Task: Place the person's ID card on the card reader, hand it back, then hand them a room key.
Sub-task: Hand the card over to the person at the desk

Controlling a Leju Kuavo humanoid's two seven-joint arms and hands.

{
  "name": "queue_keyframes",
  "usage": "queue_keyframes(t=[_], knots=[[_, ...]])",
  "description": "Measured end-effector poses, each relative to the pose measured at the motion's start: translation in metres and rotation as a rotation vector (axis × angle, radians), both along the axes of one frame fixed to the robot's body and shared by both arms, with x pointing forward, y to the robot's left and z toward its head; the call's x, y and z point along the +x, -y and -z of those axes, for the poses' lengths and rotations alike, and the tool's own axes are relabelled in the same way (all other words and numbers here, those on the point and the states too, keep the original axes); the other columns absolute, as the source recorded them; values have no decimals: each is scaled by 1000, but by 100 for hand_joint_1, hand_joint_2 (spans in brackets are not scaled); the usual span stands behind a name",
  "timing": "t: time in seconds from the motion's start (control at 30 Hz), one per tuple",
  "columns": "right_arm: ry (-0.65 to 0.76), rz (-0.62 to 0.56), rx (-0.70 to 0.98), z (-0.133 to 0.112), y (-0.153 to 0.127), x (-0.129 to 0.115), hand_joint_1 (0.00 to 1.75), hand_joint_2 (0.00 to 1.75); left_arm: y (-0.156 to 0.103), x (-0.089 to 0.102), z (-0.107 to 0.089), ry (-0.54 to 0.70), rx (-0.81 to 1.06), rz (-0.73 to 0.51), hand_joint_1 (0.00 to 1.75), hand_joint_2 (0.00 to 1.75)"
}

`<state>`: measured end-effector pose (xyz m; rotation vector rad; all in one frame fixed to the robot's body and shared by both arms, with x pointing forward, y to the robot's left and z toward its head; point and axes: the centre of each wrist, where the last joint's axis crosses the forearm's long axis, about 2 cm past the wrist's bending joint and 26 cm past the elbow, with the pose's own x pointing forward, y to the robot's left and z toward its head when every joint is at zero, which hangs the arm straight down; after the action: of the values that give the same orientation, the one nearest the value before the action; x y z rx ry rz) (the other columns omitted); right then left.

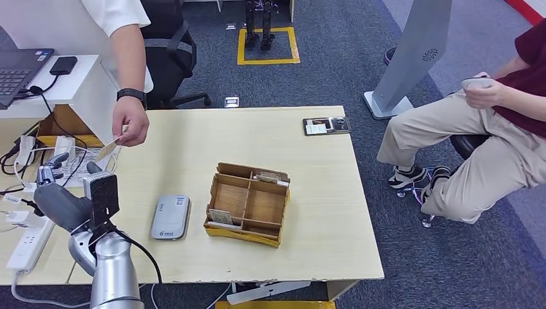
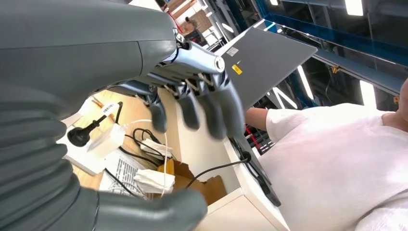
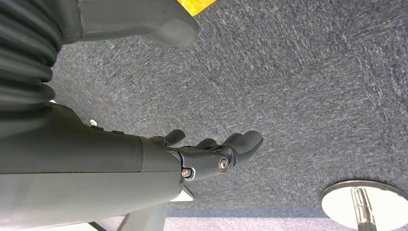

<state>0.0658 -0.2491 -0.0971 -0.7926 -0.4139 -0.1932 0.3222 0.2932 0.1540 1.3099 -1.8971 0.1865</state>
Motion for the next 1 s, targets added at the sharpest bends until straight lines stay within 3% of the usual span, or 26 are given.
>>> queue_keyframes(t=[0.6,0.73,0.8,0.93,1.0], knots=[[2,5,-3,-1,0,3,0,175,-3,-3,8,53,-52,2,0,175],[3,19,-3,-1,0,2,0,175,-5,-5,10,71,-80,-4,0,0],[4,34,-3,-1,0,1,0,175,-7,-8,9,90,-109,-13,0,0],[-1,71,-3,0,2,-2,0,175,-9,-15,3,140,-156,-19,0,175],[-2,85,-4,0,2,-3,0,175,-8,-18,-1,166,-164,-9,0,175]])
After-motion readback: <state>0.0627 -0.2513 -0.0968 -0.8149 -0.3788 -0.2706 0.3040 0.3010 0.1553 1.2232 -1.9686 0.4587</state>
